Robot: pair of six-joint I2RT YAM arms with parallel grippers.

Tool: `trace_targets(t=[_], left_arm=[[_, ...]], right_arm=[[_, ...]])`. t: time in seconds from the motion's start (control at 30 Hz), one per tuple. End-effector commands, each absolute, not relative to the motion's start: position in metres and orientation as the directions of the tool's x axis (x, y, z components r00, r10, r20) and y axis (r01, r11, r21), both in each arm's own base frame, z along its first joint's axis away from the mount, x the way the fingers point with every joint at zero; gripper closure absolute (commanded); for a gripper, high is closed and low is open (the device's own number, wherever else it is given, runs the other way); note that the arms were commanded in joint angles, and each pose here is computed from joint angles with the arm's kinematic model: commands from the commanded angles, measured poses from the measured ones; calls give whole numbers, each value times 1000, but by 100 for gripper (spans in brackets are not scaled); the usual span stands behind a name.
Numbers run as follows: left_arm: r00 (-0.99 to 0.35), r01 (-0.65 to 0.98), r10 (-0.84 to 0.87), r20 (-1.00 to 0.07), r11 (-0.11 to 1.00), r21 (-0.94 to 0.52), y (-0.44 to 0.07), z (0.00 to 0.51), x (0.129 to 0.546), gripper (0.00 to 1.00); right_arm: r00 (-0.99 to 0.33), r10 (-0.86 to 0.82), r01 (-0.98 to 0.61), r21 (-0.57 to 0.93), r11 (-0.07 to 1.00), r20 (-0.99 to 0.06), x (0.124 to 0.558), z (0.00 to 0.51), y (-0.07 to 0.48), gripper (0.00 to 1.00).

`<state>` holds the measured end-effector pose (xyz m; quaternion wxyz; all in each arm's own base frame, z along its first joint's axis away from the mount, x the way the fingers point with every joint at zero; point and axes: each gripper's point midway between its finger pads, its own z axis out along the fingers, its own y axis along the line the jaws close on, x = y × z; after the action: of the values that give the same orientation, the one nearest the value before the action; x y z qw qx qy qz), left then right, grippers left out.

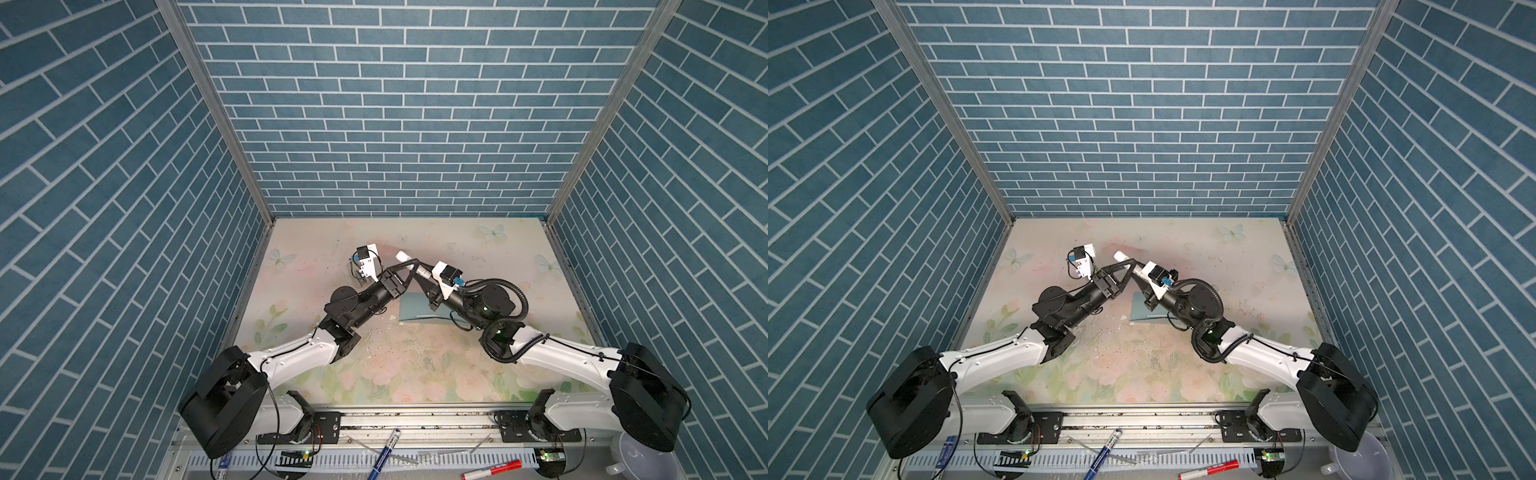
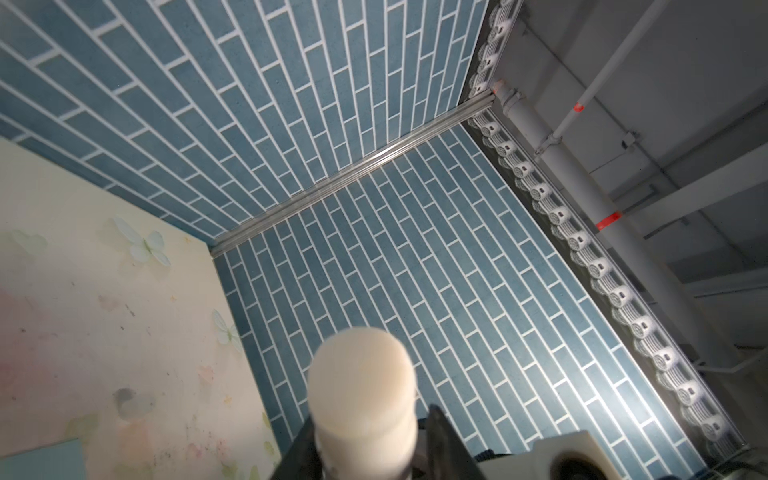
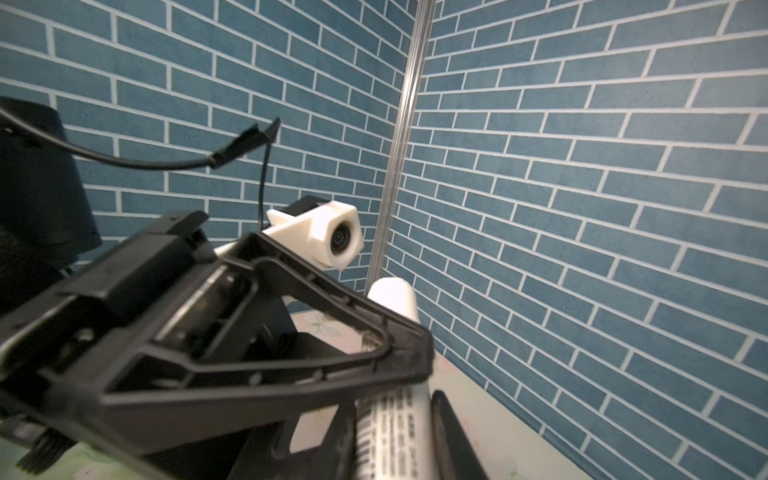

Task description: Place the letter into the envelope and seal it

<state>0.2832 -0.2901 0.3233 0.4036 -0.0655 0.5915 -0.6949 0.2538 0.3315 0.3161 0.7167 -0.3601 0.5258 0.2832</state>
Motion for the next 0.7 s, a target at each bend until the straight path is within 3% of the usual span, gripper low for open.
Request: trace_targets(t=[0.0,0.2,0.4,0.5,0.67], left_arm=[[-624,525,-639,-450,84,-847,-278,323,286,42],[-526,567,-575,-626,312,-762,-253,310,290,24],[-382,660,-249,-890,601,-451,-245,293,280,18],[-314,706,-86,-945,644,-293,-244,279,277,17],[-291,782,144,-946,605,-148,-260,236,273,17]], right_arm=[[294,13,-728,-215,651,-956,258,343,315,100],[127,-120,-688,-174,705,-985,264,327,285,100],[-207,-225,-643,-41,765,-952,276,294,246,100],[-400,-253,-589,36,807,-881,280,270,223,100],[-679,-303,-456,60,888,-669,279,216,186,100]])
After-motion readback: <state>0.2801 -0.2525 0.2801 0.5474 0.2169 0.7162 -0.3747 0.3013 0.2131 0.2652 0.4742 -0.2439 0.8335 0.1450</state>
